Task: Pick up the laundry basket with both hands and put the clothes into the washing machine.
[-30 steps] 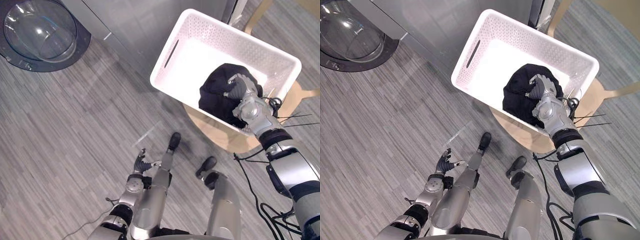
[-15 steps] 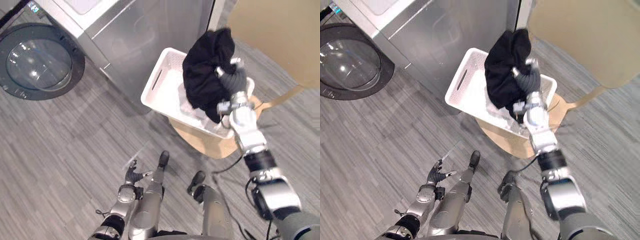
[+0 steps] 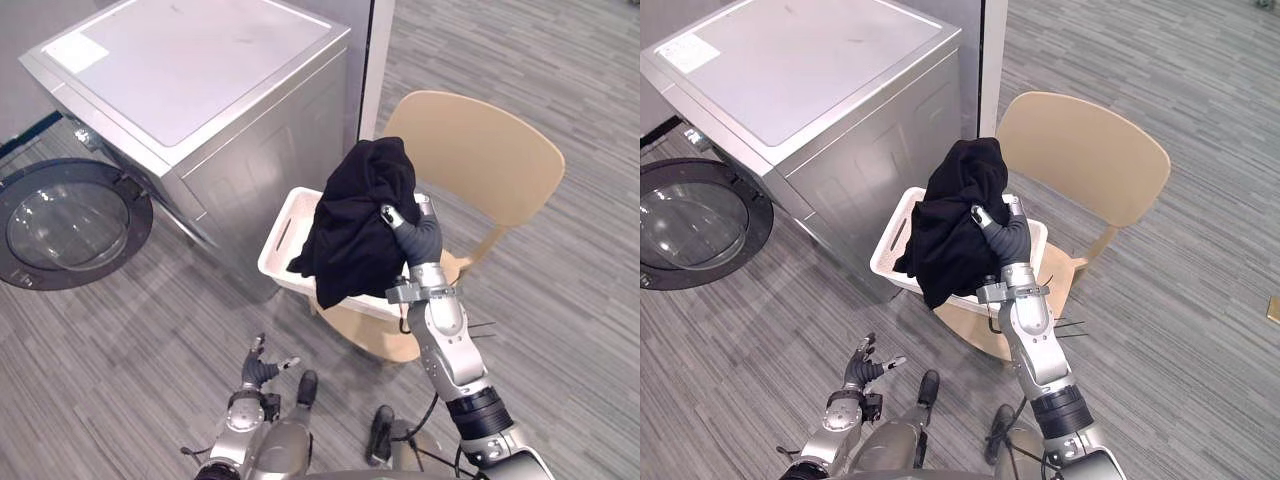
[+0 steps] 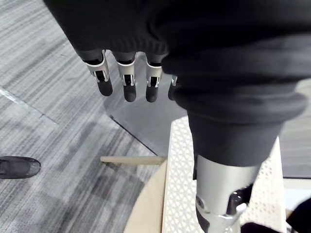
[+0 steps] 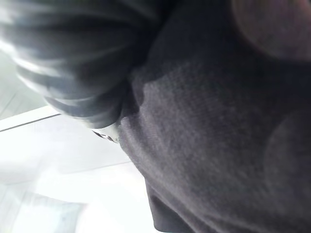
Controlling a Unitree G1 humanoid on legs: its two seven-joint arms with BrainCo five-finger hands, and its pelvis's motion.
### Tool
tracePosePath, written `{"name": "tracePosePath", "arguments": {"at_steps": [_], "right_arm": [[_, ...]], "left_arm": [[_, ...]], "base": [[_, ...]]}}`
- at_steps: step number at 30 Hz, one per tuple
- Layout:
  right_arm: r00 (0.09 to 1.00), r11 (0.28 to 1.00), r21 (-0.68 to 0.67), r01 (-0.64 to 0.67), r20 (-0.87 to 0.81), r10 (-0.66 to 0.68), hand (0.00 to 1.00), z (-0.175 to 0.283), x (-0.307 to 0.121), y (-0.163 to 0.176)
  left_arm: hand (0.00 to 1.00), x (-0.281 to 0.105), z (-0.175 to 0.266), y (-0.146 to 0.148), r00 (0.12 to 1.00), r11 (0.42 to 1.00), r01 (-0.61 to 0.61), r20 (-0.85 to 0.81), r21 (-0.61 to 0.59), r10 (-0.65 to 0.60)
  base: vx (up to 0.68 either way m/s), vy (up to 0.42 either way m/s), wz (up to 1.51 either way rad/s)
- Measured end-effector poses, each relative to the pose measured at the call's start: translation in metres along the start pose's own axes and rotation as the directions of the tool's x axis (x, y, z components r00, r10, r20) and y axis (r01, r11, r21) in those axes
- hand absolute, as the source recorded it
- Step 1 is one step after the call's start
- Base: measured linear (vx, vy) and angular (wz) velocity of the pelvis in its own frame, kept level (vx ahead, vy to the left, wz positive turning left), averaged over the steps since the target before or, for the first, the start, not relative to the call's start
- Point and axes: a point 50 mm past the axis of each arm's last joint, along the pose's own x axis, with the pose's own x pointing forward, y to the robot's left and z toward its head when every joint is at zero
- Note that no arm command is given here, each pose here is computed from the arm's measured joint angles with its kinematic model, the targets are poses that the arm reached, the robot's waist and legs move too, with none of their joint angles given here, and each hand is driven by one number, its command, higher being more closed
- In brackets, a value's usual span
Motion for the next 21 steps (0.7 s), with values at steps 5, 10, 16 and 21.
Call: {"name": "tracePosePath", "arguments": {"at_steps": [5,10,16,21], "right_arm": [[0.999,1.0,-0.013,-0.027,-0.025,0.027,1.0,-0.006,-0.002,0.005],[0.998,0.998,-0.053,-0.025,-0.061,0.022,1.0,-0.014,-0.001,-0.002],[0.999,0.995,-0.102,-0.001,-0.052,-0.004,1.0,-0.009,-0.002,-0.019],[0.998,0.994,-0.096,-0.057,-0.018,0.056,1.0,-0.003,0.002,-0.008]], "left_arm": [[0.0,-0.001,0.016,0.001,0.997,0.998,-0.041,0.069,-0.044,0.044],[0.0,-0.003,0.058,-0.006,0.969,0.993,-0.034,0.239,-0.117,0.061],[0.0,-0.032,0.12,-0.006,0.832,0.987,-0.003,0.548,-0.159,0.091],[0.0,-0.044,0.144,-0.011,0.754,0.995,0.009,0.654,-0.1,0.059]], "base": [[-0.09,-0.109,0.6],[-0.08,-0.106,0.77],[-0.01,-0.028,0.74],[0.05,-0.043,0.46]]}}
